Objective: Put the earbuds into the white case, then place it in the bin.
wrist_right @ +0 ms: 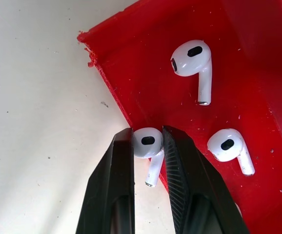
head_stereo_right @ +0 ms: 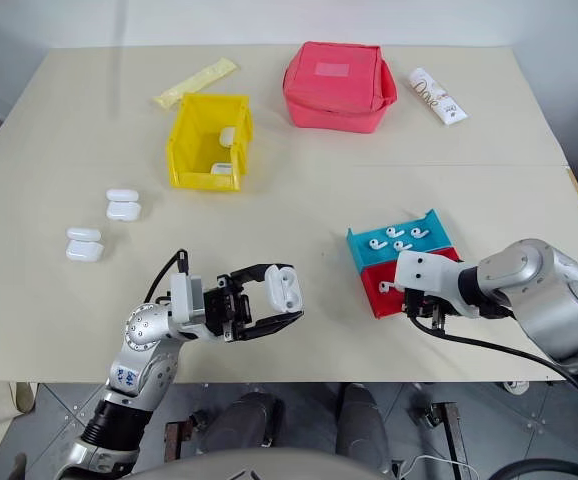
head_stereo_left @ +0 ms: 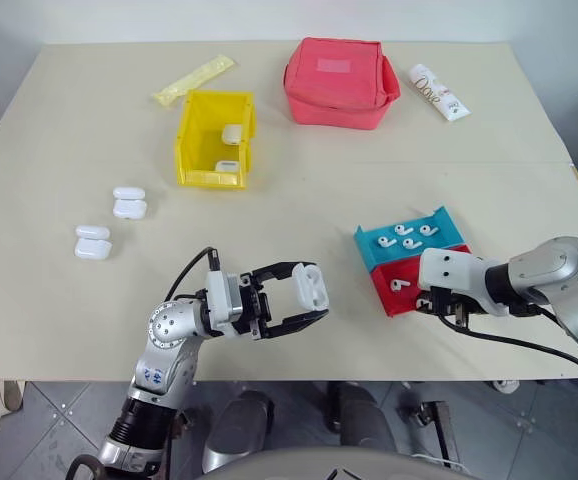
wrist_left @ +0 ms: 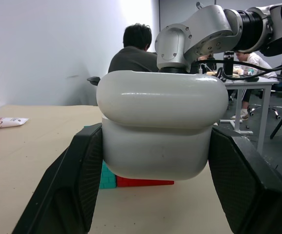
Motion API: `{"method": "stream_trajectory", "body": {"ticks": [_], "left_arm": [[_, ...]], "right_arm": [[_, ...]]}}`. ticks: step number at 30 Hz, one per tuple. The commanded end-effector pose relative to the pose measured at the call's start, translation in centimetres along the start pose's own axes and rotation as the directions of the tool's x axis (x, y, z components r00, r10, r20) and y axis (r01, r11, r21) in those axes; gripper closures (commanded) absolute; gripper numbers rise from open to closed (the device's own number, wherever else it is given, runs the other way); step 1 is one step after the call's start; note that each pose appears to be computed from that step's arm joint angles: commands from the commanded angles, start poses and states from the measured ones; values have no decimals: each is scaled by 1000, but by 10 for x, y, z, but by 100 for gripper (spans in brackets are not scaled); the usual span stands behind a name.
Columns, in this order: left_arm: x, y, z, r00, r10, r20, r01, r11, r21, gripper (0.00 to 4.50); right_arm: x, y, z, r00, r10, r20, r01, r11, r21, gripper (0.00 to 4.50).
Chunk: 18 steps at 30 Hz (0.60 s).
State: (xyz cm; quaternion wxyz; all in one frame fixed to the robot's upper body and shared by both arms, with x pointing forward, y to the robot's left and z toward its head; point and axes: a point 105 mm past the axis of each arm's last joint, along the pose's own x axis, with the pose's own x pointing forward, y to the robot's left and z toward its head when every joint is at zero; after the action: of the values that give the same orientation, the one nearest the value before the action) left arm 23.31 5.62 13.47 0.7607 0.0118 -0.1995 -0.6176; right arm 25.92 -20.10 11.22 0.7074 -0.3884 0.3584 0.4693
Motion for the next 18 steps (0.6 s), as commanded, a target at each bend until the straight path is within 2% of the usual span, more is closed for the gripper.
{"method": "stream_trajectory", "body": {"ticks": [1, 3, 5, 7, 14, 18], "left_arm": [[6, -3, 7, 999, -32, 27, 31, 999, 27, 168], [8, -3, 7, 998, -44, 40, 43, 999, 18, 168], [8, -2, 6, 997, -57, 43, 56, 998, 10, 168], [13, -1, 5, 994, -93, 63, 93, 996, -5, 168], [27, 12, 7, 976, -163, 145, 171, 984, -49, 168], [34, 21, 6, 963, -217, 158, 230, 971, -63, 168]], "right_arm": [[-24, 8, 33, 979, 13, 204, -15, 1000, 7, 403], [-44, 16, 61, 909, 14, 416, -24, 1000, 19, 403], [-57, 20, 74, 854, 6, 520, -23, 999, 26, 403], [-72, 25, 90, 760, -8, 650, -7, 1000, 21, 403], [-83, 30, 123, 524, -36, 851, -29, 998, 61, 403], [-75, 29, 133, 457, -57, 888, -37, 996, 83, 403]]}}
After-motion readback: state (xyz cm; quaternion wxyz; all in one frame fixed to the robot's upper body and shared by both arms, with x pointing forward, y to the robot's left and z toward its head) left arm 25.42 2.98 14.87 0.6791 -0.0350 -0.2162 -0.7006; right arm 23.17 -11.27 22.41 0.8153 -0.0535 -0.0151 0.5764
